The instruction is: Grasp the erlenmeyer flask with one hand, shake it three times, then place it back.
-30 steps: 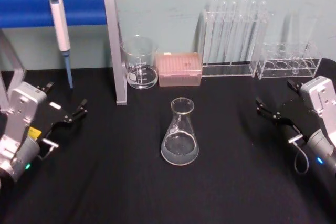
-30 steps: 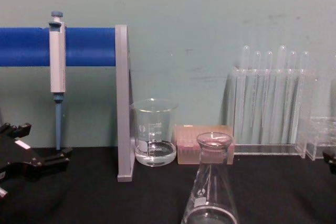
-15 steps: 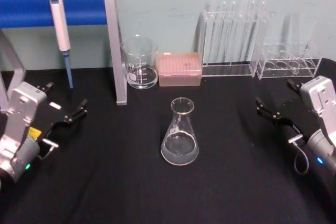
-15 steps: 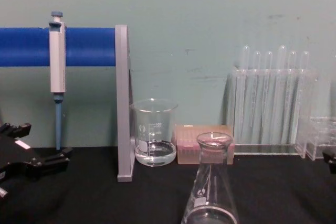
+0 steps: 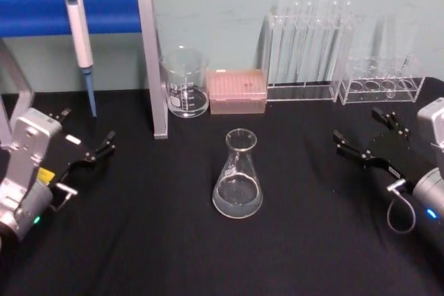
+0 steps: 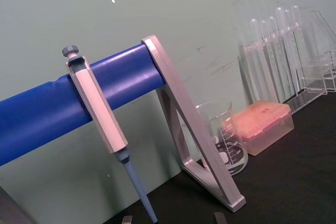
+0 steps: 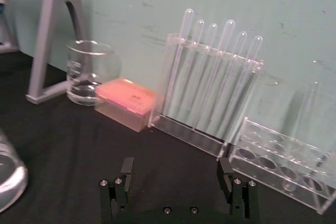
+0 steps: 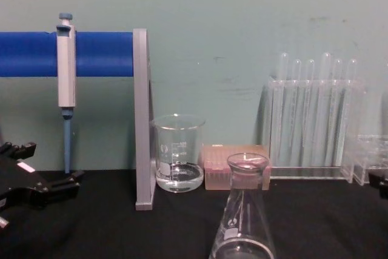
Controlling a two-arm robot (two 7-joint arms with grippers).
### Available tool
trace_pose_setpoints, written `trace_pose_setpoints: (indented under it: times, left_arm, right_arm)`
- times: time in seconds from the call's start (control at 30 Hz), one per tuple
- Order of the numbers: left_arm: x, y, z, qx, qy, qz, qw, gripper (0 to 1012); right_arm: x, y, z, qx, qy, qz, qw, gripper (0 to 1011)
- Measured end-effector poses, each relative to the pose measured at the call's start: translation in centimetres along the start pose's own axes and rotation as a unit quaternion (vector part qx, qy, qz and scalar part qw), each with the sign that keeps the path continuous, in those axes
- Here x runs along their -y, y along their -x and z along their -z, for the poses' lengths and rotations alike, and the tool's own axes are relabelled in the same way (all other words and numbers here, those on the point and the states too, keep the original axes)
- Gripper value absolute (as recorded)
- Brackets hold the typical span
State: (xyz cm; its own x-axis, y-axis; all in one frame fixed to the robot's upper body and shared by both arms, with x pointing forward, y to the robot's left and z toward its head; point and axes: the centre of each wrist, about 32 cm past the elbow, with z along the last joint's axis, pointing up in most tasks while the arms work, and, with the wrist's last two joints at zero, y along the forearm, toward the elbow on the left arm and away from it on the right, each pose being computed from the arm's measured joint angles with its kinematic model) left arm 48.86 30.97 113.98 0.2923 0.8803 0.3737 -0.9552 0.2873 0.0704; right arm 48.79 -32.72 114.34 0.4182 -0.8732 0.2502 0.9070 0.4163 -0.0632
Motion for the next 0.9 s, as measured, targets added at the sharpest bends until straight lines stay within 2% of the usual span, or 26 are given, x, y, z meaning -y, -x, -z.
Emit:
trace_pose_setpoints:
  times: [0.23, 0.57, 0.67, 0.9]
  left_arm:
    - [0.00, 0.00, 0.00, 0.000, 0.000, 0.000, 1.0000, 1001]
    - [0.00, 0.00, 0.00, 0.000, 0.000, 0.000, 1.0000, 1001]
    - [0.00, 0.00, 0.00, 0.000, 0.000, 0.000, 1.0000, 1001]
    - [0.00, 0.00, 0.00, 0.000, 0.000, 0.000, 1.0000, 1001]
  right_arm:
    - [0.7, -0.4, -0.4, -0.015, -0.010, -0.033, 0.9993, 1000]
    - [1.3, -0.5, -1.2, -0.031, -0.024, -0.099, 0.9943, 1000]
    - [1.2, -0.2, -1.3, -0.038, -0.029, -0.128, 0.9906, 1000]
    - [0.5, 0.1, -1.1, -0.048, -0.035, -0.167, 0.9842, 1000]
